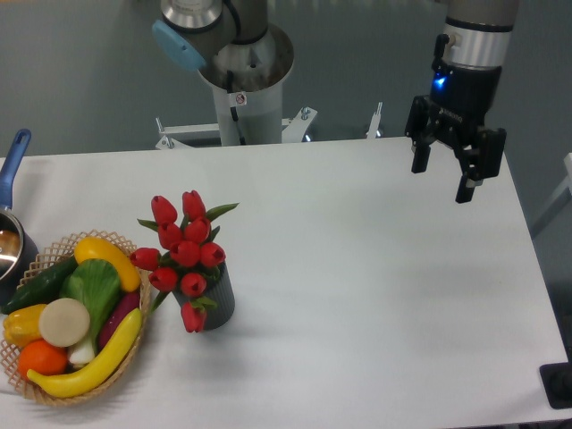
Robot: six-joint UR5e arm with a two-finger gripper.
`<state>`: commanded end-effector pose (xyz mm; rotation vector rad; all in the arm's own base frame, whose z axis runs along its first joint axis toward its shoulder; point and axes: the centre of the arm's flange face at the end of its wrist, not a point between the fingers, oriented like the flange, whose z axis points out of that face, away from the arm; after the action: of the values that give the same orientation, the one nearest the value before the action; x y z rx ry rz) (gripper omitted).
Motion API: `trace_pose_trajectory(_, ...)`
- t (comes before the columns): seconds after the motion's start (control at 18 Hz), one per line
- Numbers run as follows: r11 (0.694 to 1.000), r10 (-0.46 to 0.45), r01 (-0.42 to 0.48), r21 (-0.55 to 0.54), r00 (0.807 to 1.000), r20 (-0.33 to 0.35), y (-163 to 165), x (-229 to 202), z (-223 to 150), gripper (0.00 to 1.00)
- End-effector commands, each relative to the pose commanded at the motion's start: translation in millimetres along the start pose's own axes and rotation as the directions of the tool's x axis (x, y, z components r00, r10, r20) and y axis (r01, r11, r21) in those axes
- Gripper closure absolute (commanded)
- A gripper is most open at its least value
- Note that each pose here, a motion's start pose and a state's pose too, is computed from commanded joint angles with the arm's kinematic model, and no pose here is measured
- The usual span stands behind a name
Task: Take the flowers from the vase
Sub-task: 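Move the open gripper toward the vase of red tulips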
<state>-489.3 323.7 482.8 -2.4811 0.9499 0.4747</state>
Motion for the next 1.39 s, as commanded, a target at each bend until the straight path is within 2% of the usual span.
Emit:
trace_pose_trajectory(0.5, 1.000, -0.018, 0.019, 0.023, 1.000, -0.018, -5, 10, 10, 0.00)
trace_pose_trajectory(0.67, 0.998, -0.042, 0.043, 0.049, 0.999, -0.032, -7, 26, 18, 0.00)
trace_pose_trajectory(0.72, 0.996, -0.075, 0.076, 0.048, 0.997, -0.033, -10, 28, 16, 0.00)
trace_pose_trajectory(0.89, 0.979, -0.195, 0.197, 0.054, 0.980, -0.045, -16, 32, 19, 0.00)
trace_pose_trajectory(1.11, 0.957, -0.254, 0.260, 0.131, 0.965, -0.062, -22, 37, 30, 0.00)
trace_pose_trajectory(1.28, 0.916, -0.333, 0.344, 0.206, 0.939, -0.088, -28, 45, 38, 0.00)
trace_pose_trajectory(1.39, 0.921, -0.323, 0.332, 0.205, 0.943, -0.075, -26, 44, 36, 0.00)
